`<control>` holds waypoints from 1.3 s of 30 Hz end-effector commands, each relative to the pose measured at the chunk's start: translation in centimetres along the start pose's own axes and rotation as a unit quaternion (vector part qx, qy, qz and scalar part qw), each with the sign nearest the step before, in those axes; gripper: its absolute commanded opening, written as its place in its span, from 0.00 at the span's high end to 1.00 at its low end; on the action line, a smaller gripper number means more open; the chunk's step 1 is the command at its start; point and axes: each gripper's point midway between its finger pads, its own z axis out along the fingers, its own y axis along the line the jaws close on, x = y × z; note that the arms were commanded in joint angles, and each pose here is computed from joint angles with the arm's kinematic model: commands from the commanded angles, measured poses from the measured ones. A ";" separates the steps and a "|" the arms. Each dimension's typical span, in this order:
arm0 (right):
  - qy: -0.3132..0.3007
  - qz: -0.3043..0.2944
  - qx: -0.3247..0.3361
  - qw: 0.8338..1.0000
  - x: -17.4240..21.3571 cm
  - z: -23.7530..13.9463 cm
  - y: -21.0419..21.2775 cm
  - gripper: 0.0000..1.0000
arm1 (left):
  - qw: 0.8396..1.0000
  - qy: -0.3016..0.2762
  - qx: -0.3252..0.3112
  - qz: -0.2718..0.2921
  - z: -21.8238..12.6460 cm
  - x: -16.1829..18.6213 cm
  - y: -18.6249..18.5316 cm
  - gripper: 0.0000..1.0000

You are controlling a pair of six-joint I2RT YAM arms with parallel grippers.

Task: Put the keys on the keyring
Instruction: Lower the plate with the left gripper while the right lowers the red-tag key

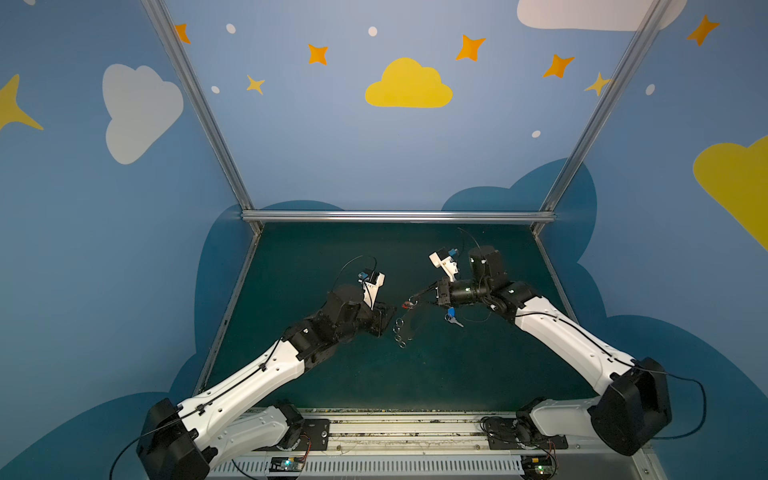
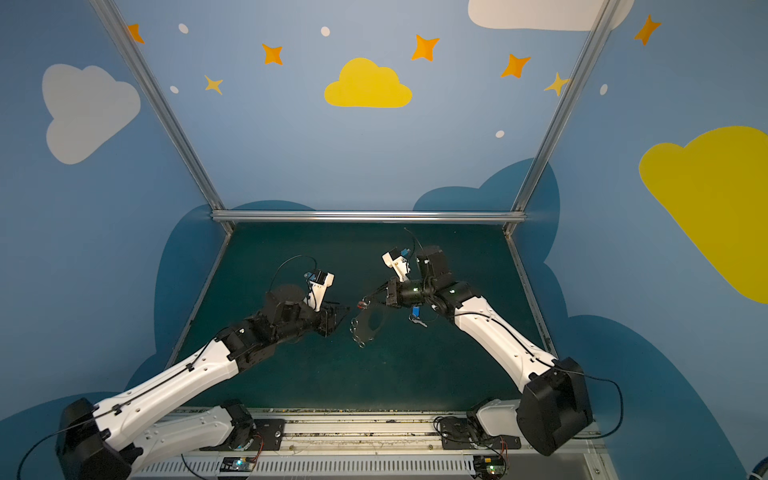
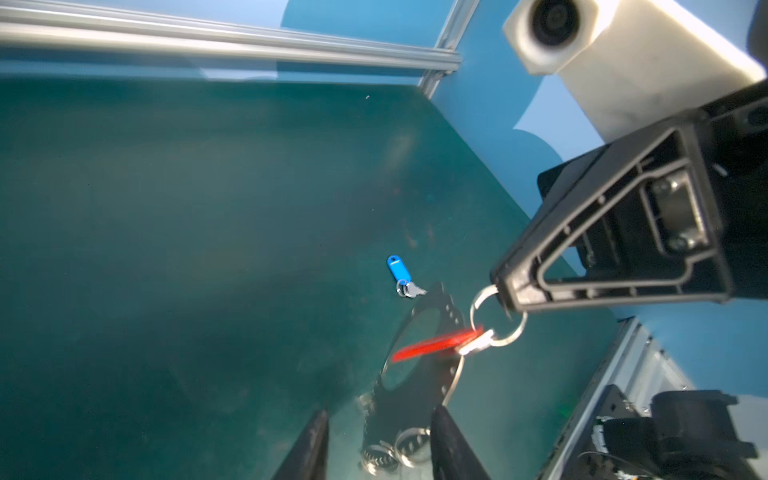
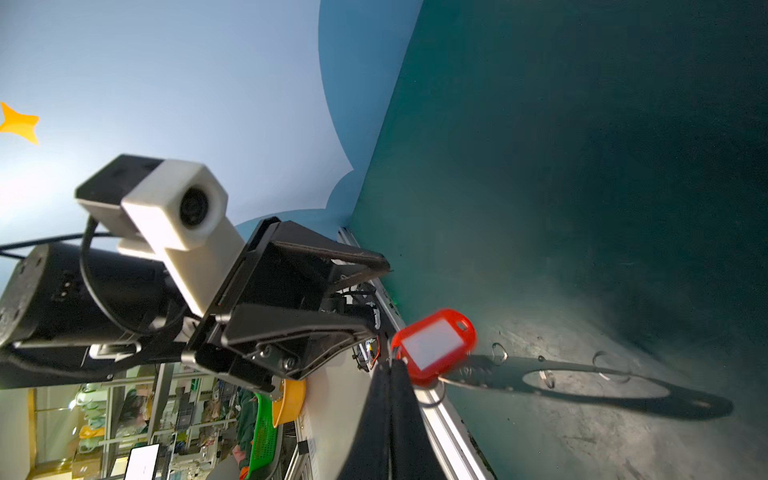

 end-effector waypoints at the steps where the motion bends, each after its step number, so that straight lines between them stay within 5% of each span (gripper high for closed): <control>1: -0.027 -0.022 -0.005 0.999 -2.4 0.5 0.5 1.00 | 0.999 -0.028 -0.015 -0.042 -0.3 -0.6 1.0 0.49; 10: -0.032 -0.031 -0.007 0.999 -6.1 3.7 0.2 1.00 | 0.992 -0.044 -0.062 -0.101 -0.9 0.4 3.7 0.34; 17: -0.034 -0.019 0.011 0.999 -6.1 4.5 -2.7 1.00 | 0.989 -0.044 -0.081 -0.116 -1.1 0.8 4.7 0.32; 29: -0.041 0.034 0.152 0.987 -2.1 -0.4 -14.1 1.00 | 0.988 -0.032 -0.075 -0.134 0.1 1.3 4.7 0.32; 39: -0.053 0.078 0.210 0.973 -3.9 0.2 -21.7 0.97 | 0.985 -0.028 -0.071 -0.153 0.7 1.5 4.6 0.32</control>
